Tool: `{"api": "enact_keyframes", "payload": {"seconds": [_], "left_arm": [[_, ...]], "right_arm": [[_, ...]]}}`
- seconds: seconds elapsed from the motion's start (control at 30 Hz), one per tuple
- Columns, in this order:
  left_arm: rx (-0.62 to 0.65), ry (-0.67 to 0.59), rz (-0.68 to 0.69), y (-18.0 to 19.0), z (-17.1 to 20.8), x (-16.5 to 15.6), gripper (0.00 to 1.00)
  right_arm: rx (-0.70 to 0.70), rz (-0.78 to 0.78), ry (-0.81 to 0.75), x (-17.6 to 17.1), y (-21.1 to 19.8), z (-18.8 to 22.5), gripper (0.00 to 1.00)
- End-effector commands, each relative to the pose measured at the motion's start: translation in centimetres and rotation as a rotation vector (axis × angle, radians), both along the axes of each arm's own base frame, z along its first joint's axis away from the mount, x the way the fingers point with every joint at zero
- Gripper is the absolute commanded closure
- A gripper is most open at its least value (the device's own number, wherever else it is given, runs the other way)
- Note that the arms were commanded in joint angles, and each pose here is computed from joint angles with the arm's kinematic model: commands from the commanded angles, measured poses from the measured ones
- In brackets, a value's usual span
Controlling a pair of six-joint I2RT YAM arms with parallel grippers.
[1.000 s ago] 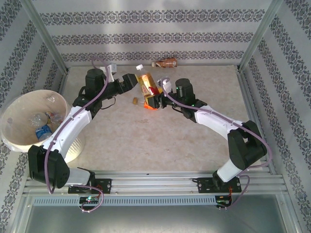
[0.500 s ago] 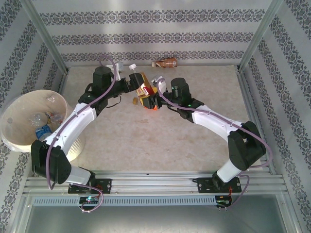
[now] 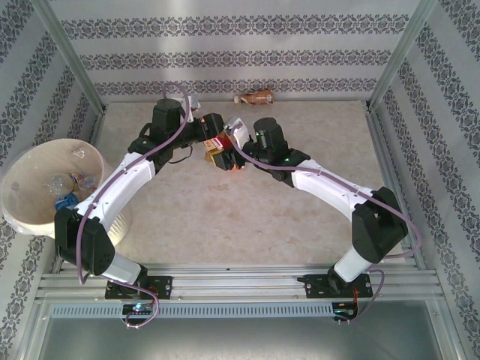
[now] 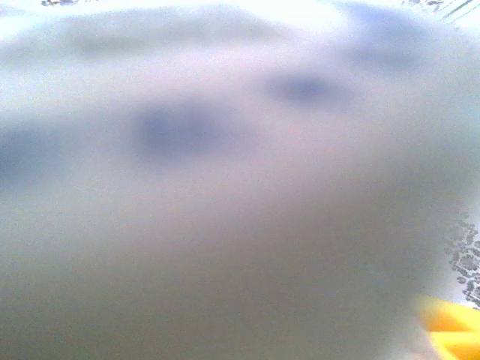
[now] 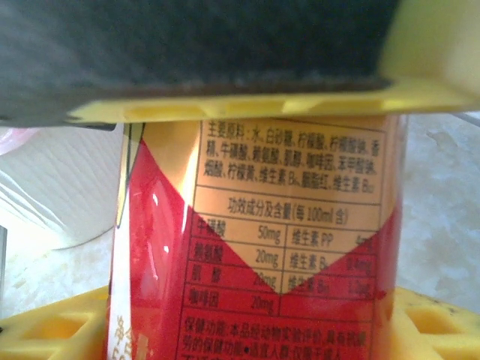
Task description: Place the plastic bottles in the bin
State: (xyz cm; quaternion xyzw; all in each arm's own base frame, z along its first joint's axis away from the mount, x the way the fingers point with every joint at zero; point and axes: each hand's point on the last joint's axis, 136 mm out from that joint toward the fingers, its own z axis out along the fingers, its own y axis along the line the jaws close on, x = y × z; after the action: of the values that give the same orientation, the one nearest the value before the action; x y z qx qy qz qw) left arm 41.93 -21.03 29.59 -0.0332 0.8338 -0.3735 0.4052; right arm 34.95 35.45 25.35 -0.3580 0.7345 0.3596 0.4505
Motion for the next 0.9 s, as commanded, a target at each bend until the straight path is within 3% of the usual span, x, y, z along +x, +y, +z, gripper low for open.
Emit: {"api": "enact_keyframes", "payload": {"seconds": [0.0,0.13,0.2,0.5,0.7,0.87], "left_arm": [[0.005,-0.018,-0.017,-0.5,0.7,-0.5,0.34],[0.023,-0.028,0.018,0.3,1.0,-0.6,0.38],[0.027,-0.029,0.034,0.6,1.2,-0.7,0.4],[0.082,-0.043,0.144,3.9,2.7,-1.2,0.42],[0.152,-0.05,0.245,7.0,3.7,-1.9,0.42],[0.309,-0.085,0.345,10.5,5.9,-3.3,0.43]], "right_arm": [[0.014,0.022,-0.053,0.0,0.8,1.8,0.38],[0.026,0.036,-0.053,-0.3,0.7,2.4,0.24],[0.031,0.054,-0.053,-0.7,0.6,2.6,0.03],[0.045,0.03,-0.099,-1.1,-2.0,4.5,0.02],[0.119,-0.139,-0.118,0.7,-5.9,7.1,0.02],[0.274,-0.291,-0.087,2.8,-9.9,8.4,0.02]]}}
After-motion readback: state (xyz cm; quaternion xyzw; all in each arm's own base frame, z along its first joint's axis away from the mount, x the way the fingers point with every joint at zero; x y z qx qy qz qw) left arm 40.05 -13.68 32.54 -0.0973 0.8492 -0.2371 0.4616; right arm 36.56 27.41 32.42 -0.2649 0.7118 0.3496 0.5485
